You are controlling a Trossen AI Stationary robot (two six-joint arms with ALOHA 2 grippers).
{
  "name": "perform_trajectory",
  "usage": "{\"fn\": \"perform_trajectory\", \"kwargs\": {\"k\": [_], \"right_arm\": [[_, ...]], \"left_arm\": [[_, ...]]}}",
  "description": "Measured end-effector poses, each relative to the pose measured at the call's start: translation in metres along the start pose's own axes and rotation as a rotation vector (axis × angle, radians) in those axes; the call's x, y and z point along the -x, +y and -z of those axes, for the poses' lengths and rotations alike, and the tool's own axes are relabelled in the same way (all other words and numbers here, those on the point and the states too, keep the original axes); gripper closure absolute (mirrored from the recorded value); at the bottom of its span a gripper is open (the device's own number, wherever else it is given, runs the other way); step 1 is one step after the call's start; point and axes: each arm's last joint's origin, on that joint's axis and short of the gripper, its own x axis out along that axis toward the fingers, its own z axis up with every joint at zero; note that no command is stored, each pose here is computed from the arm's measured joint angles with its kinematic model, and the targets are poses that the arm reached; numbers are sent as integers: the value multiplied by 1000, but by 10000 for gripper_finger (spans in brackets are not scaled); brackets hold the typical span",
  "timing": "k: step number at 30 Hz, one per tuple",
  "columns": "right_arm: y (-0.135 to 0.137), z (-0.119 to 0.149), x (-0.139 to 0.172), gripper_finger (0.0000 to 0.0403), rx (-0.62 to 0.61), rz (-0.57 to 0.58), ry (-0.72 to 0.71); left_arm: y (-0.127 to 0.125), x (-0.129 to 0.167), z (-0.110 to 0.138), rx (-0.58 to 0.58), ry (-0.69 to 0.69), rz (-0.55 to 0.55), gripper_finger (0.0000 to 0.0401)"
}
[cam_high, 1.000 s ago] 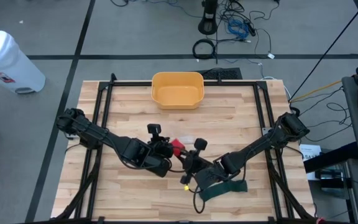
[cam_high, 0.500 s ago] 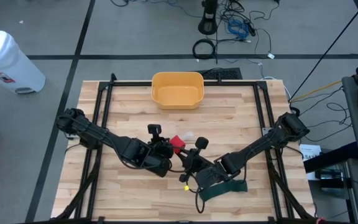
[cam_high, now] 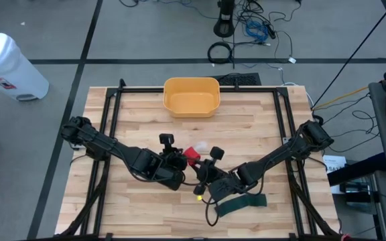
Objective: Roll bandage
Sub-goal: Put the rolled red bandage into the transparent zip bag
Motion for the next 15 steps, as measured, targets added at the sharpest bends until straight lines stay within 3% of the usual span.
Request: {"fn": "perform_trajectory", "kwargs": {"k": [6,15], "right_arm": [[2,0,0,367,-13,-71,15],[2,-6,1,367,-15,-46,-32]], "left_arm": [[0,0,0,0,-1,0,399],[-1,0,-4,4,-29,27,399]]}}
